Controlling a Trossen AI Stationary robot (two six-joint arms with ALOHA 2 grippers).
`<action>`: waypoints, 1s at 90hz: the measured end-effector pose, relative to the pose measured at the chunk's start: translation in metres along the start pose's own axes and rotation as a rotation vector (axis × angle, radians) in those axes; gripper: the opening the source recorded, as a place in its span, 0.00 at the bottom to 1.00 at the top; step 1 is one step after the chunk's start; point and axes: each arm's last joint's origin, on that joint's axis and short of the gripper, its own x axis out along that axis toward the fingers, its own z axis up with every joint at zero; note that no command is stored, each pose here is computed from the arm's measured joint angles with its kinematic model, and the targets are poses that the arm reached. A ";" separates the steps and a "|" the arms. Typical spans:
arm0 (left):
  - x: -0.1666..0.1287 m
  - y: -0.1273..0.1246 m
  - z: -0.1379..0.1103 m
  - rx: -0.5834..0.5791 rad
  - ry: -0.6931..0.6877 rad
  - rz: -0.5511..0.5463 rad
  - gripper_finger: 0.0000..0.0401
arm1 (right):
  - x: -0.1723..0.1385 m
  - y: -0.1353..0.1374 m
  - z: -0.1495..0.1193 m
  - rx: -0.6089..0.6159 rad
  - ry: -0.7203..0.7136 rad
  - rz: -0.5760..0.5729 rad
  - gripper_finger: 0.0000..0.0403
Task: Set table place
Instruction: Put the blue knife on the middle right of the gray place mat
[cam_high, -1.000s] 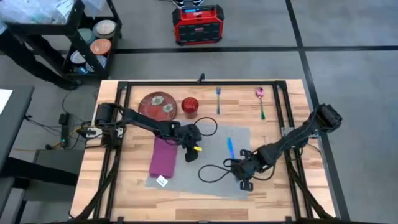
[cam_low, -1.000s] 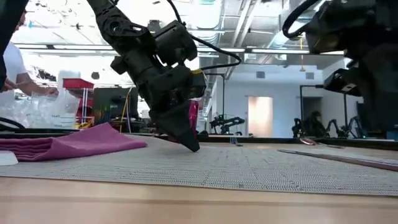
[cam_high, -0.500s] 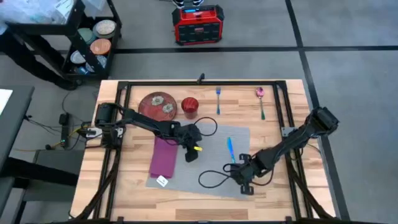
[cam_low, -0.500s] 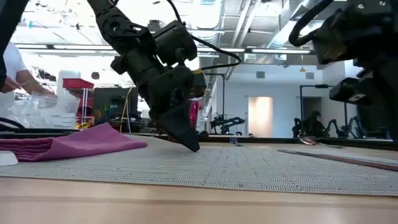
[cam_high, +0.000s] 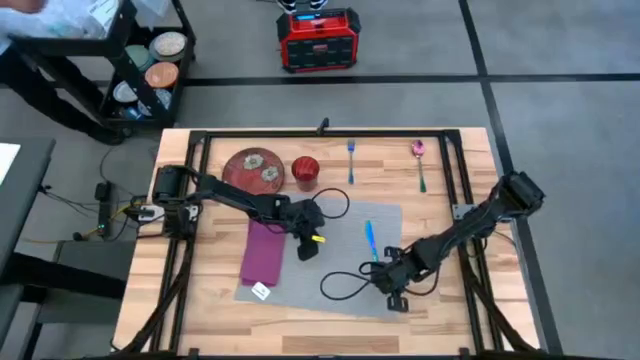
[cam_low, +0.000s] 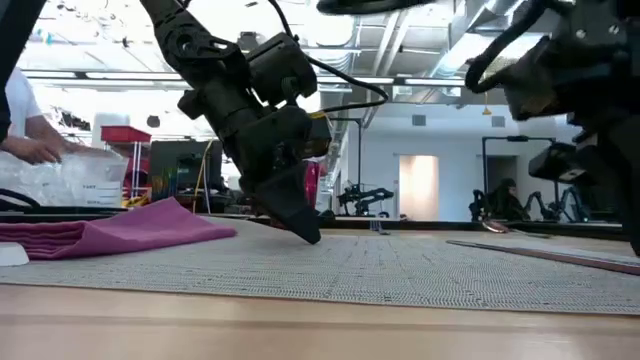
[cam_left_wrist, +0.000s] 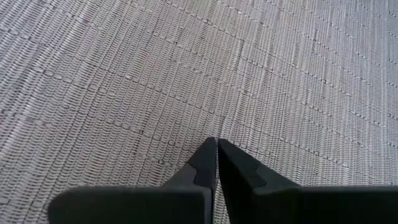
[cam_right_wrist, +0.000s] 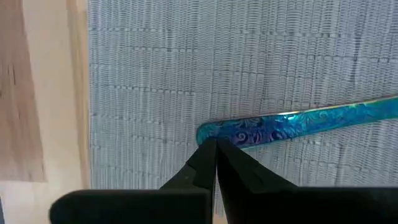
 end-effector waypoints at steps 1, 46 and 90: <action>0.000 0.000 0.000 -0.001 0.000 0.000 0.00 | 0.000 0.000 0.000 0.001 0.000 0.000 0.00; 0.000 0.000 0.001 0.003 -0.007 0.004 0.00 | -0.002 -0.017 0.015 -0.141 -0.039 0.015 0.00; 0.000 0.002 0.001 0.000 -0.013 0.017 0.00 | 0.000 0.007 -0.007 -0.171 0.028 0.019 0.00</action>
